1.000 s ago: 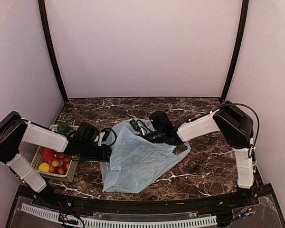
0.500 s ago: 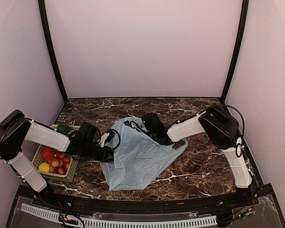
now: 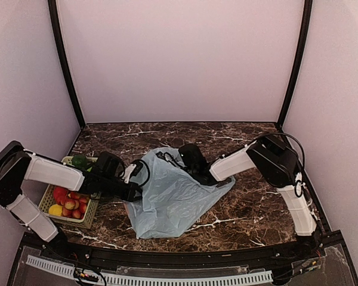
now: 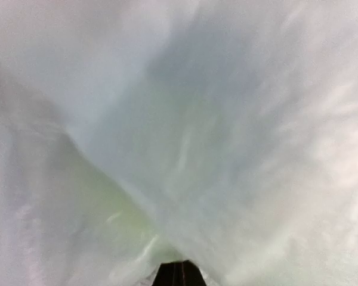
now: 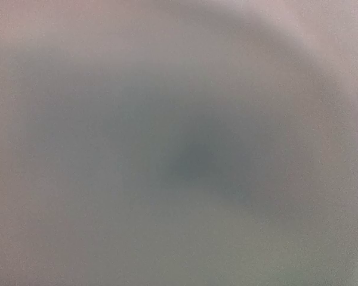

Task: Untie the knot of the plastic bag and take out the fruit

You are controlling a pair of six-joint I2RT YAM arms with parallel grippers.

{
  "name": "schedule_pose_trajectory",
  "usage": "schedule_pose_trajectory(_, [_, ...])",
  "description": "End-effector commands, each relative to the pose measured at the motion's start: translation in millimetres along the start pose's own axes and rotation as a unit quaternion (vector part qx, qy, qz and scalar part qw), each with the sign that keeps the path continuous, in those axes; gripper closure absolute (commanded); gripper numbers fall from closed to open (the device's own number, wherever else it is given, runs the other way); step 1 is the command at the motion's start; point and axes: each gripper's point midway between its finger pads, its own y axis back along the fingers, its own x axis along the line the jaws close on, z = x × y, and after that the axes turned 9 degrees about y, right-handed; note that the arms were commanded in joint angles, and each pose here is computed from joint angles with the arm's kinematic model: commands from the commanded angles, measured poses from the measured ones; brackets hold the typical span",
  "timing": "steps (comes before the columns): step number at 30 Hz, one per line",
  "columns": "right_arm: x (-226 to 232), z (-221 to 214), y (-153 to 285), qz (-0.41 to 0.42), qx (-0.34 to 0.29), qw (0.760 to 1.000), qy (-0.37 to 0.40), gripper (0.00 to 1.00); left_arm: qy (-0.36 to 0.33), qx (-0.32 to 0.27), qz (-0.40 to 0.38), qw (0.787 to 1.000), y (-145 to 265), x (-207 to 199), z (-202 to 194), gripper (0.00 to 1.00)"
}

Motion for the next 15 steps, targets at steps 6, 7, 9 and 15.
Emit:
schedule_pose_trajectory(6, [34,25,44,-0.011,-0.055,0.998,0.019,0.83,0.019,-0.124,0.095,0.988,86,2,22,0.66])
schedule_pose_trajectory(7, [37,25,48,-0.012,-0.057,0.998,0.021,0.83,0.029,-0.123,0.103,0.987,89,5,17,0.52])
schedule_pose_trajectory(9, [41,24,55,-0.014,-0.060,0.998,0.023,0.83,0.040,-0.138,0.092,0.985,98,1,20,0.31])
schedule_pose_trajectory(15, [46,19,63,-0.013,-0.061,0.998,0.021,0.83,0.080,-0.120,0.047,0.989,81,-2,20,0.02])
